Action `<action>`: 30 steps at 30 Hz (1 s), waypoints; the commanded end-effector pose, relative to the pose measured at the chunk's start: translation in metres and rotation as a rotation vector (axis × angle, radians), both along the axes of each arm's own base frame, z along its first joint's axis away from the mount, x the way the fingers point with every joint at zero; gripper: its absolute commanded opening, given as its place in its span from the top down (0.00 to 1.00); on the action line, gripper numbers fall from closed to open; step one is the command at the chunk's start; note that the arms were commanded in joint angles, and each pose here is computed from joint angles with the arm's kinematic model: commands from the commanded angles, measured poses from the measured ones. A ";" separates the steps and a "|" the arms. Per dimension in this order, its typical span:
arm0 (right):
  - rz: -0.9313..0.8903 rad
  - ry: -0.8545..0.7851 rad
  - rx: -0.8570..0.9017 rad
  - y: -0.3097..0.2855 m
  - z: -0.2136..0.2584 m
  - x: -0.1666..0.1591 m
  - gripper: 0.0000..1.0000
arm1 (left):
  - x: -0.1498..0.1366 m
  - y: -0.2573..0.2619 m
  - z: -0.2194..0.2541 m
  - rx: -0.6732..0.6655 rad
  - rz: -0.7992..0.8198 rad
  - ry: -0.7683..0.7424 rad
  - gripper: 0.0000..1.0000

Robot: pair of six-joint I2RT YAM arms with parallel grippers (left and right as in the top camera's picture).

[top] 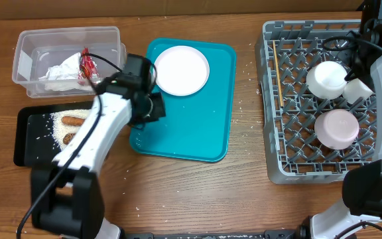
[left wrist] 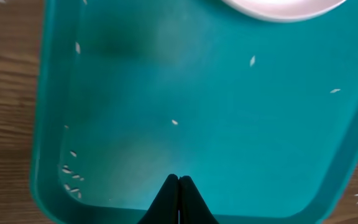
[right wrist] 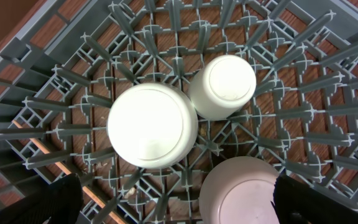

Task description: Sort waste into correct bins and load items into the dishwasher

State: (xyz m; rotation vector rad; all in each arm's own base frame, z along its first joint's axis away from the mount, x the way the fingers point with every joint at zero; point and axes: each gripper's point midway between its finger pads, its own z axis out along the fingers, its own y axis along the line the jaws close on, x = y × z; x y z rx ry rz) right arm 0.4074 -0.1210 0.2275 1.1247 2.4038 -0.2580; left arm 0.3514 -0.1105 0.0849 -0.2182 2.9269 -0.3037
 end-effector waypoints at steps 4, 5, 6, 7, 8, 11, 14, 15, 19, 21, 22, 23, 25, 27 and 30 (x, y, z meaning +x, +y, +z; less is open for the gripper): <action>-0.009 -0.030 -0.009 -0.002 0.010 -0.001 0.00 | -0.013 -0.002 -0.035 0.077 -0.041 0.107 0.96; -0.009 -0.029 -0.009 -0.002 0.010 -0.001 0.00 | -0.013 0.000 -0.039 0.093 -0.042 0.116 0.96; -0.009 -0.030 -0.009 -0.002 0.010 -0.001 0.00 | -0.014 0.000 -0.044 0.103 -0.044 0.128 0.96; -0.009 -0.030 -0.009 -0.002 0.010 -0.001 0.00 | -0.016 0.000 -0.048 0.107 -0.048 0.140 0.96; -0.009 -0.029 -0.009 -0.002 0.010 -0.001 0.00 | -0.017 0.000 -0.052 0.110 -0.049 0.155 0.96; -0.009 -0.030 -0.009 -0.002 0.010 -0.001 0.00 | -0.024 -0.001 -0.060 0.120 -0.057 0.193 0.96; -0.009 -0.030 -0.009 -0.002 0.010 -0.001 0.00 | -0.031 -0.001 -0.064 0.131 -0.066 0.226 0.96; -0.009 -0.029 -0.009 -0.002 0.010 -0.001 0.00 | -0.034 -0.001 -0.064 0.134 -0.069 0.236 0.96; -0.009 -0.030 -0.009 -0.002 0.010 -0.001 0.00 | -0.044 -0.002 -0.065 0.146 -0.081 0.272 0.96; -0.009 -0.030 -0.009 -0.002 0.010 -0.001 0.00 | -0.056 -0.002 -0.069 0.157 -0.092 0.305 0.96; -0.009 -0.030 -0.009 -0.002 0.010 -0.001 0.00 | -0.060 -0.001 -0.072 0.161 -0.095 0.315 0.96; -0.009 -0.030 -0.009 -0.002 0.010 -0.001 0.00 | -0.065 -0.001 -0.076 0.165 -0.099 0.327 0.96; -0.009 -0.030 -0.009 -0.002 0.010 -0.001 0.00 | -0.075 0.001 -0.081 0.172 -0.097 0.353 0.96; -0.009 -0.030 -0.009 -0.002 0.010 -0.001 0.00 | -0.083 0.003 -0.086 0.179 -0.091 0.375 0.96; -0.009 -0.030 -0.009 -0.002 0.010 -0.001 0.00 | -0.086 0.005 -0.087 0.185 -0.094 0.383 0.96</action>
